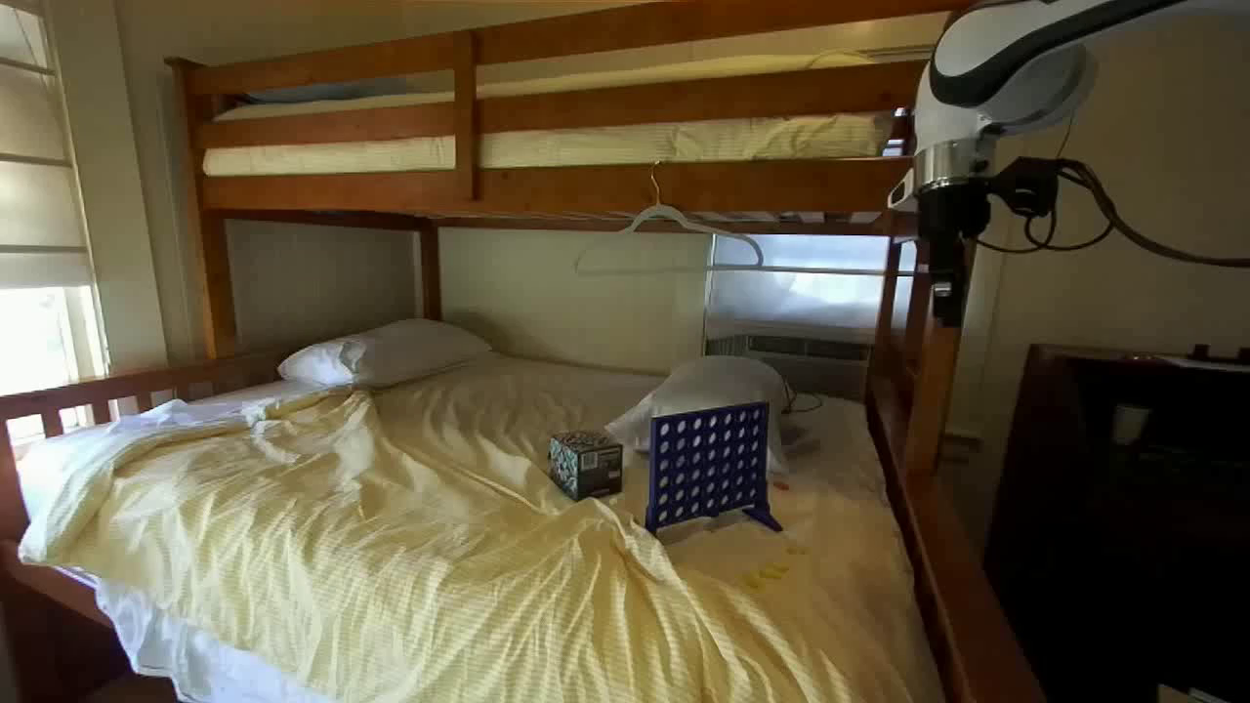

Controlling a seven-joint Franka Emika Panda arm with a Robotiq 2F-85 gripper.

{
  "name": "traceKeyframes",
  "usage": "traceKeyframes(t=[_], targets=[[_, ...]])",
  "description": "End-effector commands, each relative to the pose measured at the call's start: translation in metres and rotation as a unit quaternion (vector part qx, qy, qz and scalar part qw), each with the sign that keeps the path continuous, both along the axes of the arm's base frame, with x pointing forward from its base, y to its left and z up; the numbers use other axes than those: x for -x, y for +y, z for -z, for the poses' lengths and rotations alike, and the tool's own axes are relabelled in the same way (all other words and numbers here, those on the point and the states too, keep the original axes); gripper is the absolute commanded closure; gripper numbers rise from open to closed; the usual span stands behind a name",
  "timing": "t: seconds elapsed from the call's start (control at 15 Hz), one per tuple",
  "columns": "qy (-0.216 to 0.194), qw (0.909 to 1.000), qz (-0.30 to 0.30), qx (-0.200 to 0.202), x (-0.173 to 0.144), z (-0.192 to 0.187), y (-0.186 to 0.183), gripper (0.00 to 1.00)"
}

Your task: Put one yellow disk in the blue board

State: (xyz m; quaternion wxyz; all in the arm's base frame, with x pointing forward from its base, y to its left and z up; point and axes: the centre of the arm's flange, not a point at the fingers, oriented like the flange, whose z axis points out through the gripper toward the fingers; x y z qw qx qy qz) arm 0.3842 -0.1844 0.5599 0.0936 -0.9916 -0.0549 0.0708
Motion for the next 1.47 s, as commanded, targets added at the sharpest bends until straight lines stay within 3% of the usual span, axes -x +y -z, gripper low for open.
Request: traceKeyframes(t=[0.0, 0.27, 0.4, 0.53, 0.87, 1.13, 1.4], targets=[[0.000, 1.0000, 0.000, 0.000, 0.000, 0.000, 0.000, 0.00], [0.000, 1.0000, 0.000, 0.000, 0.000, 0.000, 0.000, 0.00], [0.017, 0.9998, 0.007, 0.005, -0.019, 0.016, 0.007, 0.00], [0.027, 0.9994, 0.018, 0.010, -0.039, 0.039, 0.015, 0.00], [-0.008, 0.9986, 0.046, 0.023, -0.081, 0.102, 0.034, 0.00], [-0.023, 0.9989, 0.034, 0.025, -0.101, 0.151, 0.053, 0.00], [-0.039, 0.9972, 0.058, 0.027, -0.105, 0.196, 0.062, 0.00]])
